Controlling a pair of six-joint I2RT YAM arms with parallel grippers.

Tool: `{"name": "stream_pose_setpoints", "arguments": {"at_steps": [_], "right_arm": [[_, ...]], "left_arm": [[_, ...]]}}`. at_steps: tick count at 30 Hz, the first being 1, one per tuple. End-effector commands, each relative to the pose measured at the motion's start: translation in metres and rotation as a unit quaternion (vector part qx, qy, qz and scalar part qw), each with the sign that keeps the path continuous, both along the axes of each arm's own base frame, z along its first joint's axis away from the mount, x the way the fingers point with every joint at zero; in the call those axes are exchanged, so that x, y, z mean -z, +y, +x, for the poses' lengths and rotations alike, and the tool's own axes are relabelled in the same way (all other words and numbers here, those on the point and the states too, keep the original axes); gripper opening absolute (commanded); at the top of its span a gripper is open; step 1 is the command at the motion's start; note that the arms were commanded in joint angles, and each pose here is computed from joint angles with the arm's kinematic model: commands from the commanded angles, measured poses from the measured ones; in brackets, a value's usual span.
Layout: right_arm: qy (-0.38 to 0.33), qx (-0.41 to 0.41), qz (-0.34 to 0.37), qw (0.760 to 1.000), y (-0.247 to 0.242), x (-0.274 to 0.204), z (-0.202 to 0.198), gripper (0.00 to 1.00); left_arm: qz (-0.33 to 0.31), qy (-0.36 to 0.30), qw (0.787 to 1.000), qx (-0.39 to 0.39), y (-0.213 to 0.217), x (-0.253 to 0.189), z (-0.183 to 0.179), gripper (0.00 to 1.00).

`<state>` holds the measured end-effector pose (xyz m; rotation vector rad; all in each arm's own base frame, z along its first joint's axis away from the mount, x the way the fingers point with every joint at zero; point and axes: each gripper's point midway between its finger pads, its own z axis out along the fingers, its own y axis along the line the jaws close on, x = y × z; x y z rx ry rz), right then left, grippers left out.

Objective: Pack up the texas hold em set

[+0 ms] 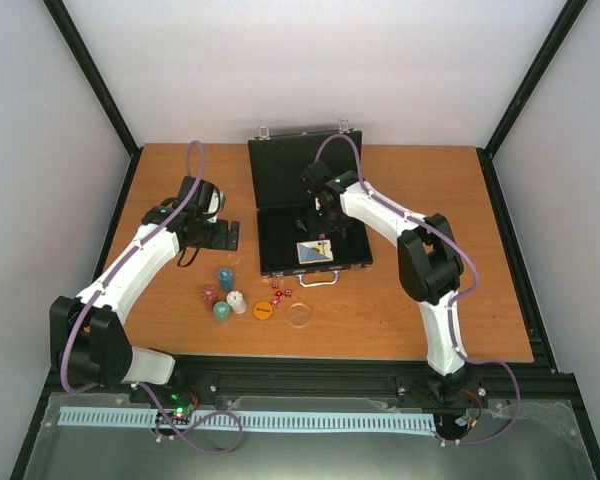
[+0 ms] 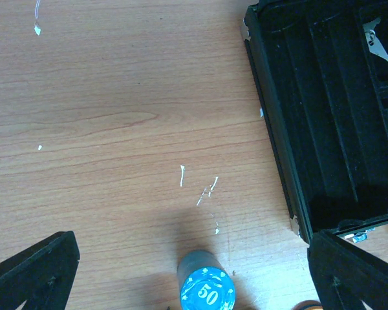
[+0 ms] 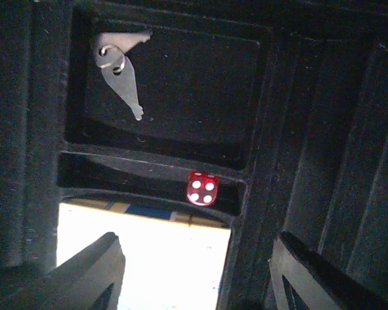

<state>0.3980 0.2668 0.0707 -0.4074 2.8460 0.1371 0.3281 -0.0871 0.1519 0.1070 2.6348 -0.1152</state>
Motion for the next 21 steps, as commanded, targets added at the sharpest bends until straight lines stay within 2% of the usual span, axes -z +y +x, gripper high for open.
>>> {"name": "stream_pose_setpoints", "arguments": {"at_steps": [1, 4, 7, 15, 21], "right_arm": [[-0.013, -0.028, 0.010, 0.999, 0.016, -0.031, -0.014, 0.66], [-0.003, -0.058, 0.012, 0.998, 0.033, -0.036, -0.038, 0.74], [0.006, -0.089, 0.019, 0.996, 0.048, -0.041, -0.068, 0.74], [0.037, -0.191, 0.047, 0.980, 0.079, -0.040, -0.149, 0.70], [0.063, -0.215, 0.066, 0.972, 0.089, -0.016, -0.173, 0.64]], "left_arm": [[-0.004, -0.017, 1.000, 0.009, -0.005, -0.009, 0.008, 1.00], [-0.003, -0.018, 1.000, 0.008, -0.004, -0.011, 0.009, 1.00], [-0.006, -0.022, 1.000, 0.008, -0.005, -0.015, 0.009, 1.00], [-0.009, -0.032, 0.999, 0.000, -0.002, -0.022, 0.004, 1.00], [-0.011, -0.043, 0.999, -0.009, 0.001, -0.028, 0.001, 1.00]]}}
